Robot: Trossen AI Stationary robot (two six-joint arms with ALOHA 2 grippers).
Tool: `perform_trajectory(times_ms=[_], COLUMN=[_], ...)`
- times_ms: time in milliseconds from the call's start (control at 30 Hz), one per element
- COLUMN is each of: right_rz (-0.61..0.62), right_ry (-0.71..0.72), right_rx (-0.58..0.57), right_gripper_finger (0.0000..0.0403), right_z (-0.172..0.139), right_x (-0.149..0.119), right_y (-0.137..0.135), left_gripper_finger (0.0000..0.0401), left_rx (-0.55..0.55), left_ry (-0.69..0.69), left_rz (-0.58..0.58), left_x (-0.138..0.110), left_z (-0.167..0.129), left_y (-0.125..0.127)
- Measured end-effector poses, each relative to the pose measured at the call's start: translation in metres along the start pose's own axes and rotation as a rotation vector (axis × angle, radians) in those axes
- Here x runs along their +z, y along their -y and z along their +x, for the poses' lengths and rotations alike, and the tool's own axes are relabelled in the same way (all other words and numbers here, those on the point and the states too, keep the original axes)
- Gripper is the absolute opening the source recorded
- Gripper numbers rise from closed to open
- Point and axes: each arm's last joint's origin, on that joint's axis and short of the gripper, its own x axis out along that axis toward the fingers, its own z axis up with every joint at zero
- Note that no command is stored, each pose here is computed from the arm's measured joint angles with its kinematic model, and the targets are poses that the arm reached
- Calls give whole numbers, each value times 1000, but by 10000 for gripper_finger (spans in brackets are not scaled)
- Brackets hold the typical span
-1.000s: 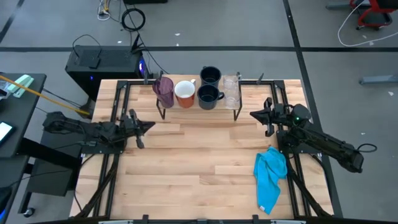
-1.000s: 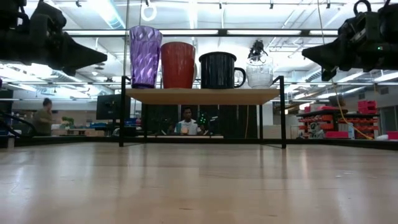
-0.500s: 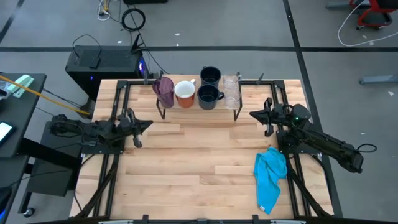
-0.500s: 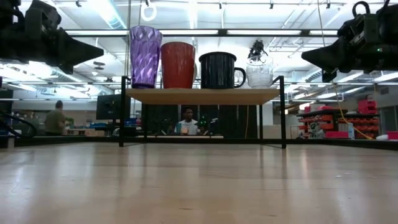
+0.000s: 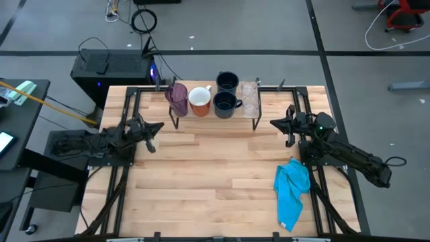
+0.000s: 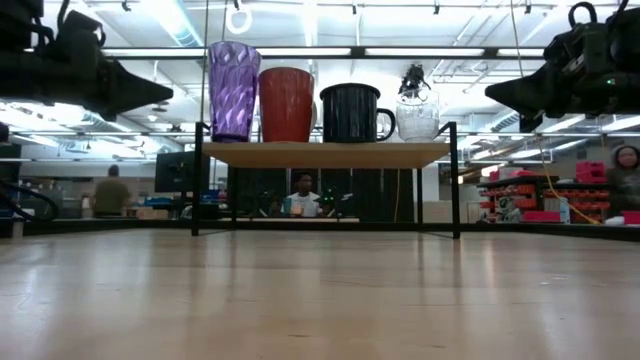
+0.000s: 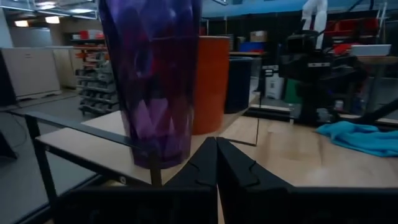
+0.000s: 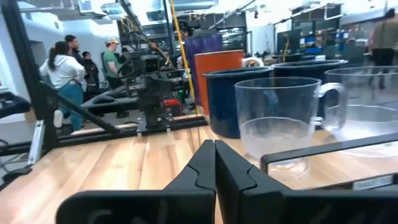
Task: Stack small to large cups/mugs on shelf
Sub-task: Return to Home Position
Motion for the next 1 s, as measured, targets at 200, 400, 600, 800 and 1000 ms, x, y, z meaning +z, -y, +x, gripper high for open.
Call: perform_trajectory(times_ms=[200, 400, 600, 800, 1000], right_rz=[15, 11, 47, 105, 104], right_ry=[1, -58, -68, -69, -69], right_rx=[3, 9, 28, 26, 26], right_gripper_finger=[4, 2, 14, 19, 18], right_z=[-1, 0, 0, 0, 0], right_x=[0, -6, -7, -7, -7], right_y=[0, 0, -2, -2, -2], left_gripper_finger=[4, 4, 13, 34, 38], left_rx=[-99, -188, -236, -233, -231], left_ry=[-12, -25, -29, -18, -16], left_rz=[-47, -66, -57, -61, -68], left_x=[-2, -3, -3, -2, -2], left_z=[4, 4, 3, 3, 3], left_y=[-4, -2, 0, 0, 0])
